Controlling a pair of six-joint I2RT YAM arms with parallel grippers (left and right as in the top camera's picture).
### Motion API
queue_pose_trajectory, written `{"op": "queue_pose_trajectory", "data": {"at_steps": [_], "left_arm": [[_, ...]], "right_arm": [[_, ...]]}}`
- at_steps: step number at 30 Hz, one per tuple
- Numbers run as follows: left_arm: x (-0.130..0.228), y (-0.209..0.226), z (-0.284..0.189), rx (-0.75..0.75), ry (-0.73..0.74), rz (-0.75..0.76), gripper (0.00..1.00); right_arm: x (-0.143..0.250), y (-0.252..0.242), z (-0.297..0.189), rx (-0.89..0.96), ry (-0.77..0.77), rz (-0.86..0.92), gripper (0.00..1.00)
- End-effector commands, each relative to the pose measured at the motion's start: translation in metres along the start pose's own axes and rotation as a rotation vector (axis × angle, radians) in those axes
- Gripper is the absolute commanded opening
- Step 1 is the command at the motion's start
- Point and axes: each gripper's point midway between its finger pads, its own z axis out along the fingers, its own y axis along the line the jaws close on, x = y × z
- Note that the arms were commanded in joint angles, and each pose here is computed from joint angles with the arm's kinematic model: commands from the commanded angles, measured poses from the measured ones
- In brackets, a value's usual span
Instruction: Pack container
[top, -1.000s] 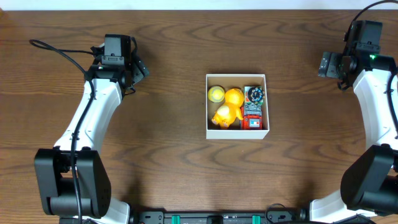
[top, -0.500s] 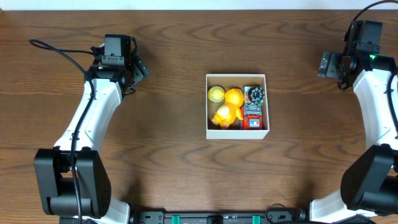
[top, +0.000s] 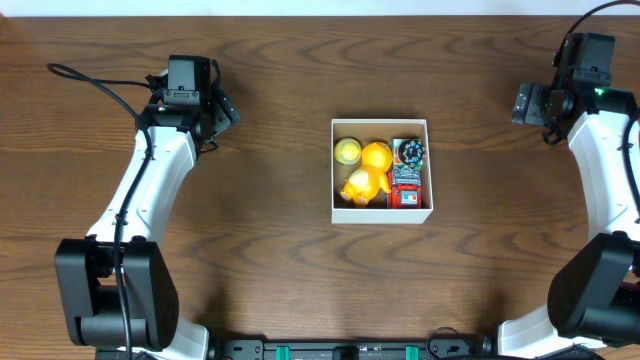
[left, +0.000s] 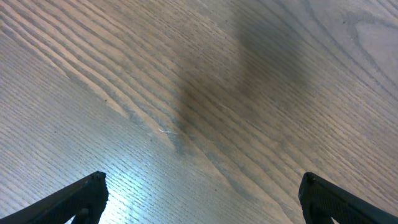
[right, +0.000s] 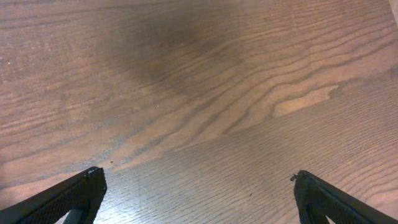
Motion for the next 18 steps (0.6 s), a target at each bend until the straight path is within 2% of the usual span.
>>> {"op": "queue_pose_trajectory", "data": {"at_steps": [1, 14, 18], "left_arm": [[-0.005, 0.001, -0.002, -0.008, -0.013, 0.006, 0.98], [-0.005, 0.001, -0.001, -0.008, -0.013, 0.006, 0.98], [-0.005, 0.001, -0.002, -0.008, -0.013, 0.006, 0.98]], "right_arm": [[-0.005, -0.002, 0.001, 0.005, -0.007, 0.023, 0.99], [-0.004, -0.002, 0.001, 0.005, -0.006, 0.023, 0.99], [0.011, -0.002, 0.0, 0.004, 0.055, 0.007, 0.99]]}}
